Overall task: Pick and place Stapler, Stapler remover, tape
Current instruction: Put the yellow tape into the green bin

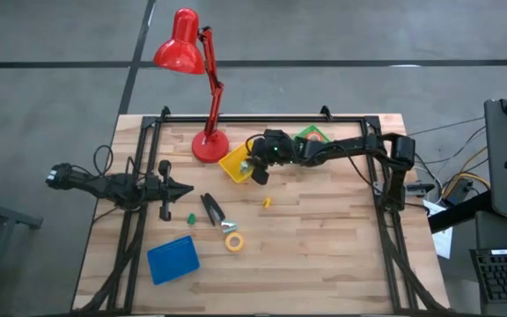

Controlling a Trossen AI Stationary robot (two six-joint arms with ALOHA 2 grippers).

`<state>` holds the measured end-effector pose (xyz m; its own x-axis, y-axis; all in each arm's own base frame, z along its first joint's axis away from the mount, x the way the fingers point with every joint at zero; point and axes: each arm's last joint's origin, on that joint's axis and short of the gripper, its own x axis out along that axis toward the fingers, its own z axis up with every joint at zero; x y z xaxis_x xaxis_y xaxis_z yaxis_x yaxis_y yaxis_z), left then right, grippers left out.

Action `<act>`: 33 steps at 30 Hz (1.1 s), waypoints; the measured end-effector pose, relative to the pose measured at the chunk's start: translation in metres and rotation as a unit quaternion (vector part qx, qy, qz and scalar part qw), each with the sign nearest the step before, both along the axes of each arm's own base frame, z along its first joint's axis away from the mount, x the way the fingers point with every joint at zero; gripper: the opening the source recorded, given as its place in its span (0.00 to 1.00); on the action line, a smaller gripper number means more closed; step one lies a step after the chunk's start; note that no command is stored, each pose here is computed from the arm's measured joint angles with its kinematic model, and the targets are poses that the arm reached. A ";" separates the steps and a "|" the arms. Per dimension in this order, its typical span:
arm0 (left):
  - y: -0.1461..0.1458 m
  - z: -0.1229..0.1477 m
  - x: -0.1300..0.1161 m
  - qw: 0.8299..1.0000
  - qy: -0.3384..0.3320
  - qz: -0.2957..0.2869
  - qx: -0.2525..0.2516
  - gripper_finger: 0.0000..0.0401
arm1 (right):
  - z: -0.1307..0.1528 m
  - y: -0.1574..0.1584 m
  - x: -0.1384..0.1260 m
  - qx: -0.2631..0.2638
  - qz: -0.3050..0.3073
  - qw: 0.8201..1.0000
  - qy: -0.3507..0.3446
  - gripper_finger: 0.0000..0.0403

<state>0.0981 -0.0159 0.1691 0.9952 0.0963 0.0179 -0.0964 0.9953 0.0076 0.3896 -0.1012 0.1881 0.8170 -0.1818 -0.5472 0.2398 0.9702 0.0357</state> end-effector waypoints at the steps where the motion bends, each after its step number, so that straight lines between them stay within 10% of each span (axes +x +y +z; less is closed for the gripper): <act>1: 0.000 0.000 0.000 1.000 0.000 0.000 0.000 0.02 | 0.002 0.004 -0.001 0.009 0.016 1.000 0.001 0.28; 18: 0.000 0.000 0.000 1.000 0.000 0.000 0.000 0.02 | 0.056 0.146 -0.037 0.012 0.243 0.965 -0.094 0.21; 33: 0.000 0.012 -0.001 0.996 -0.063 -0.003 -0.059 0.02 | 0.061 0.171 -0.094 0.051 0.301 0.945 -0.115 0.02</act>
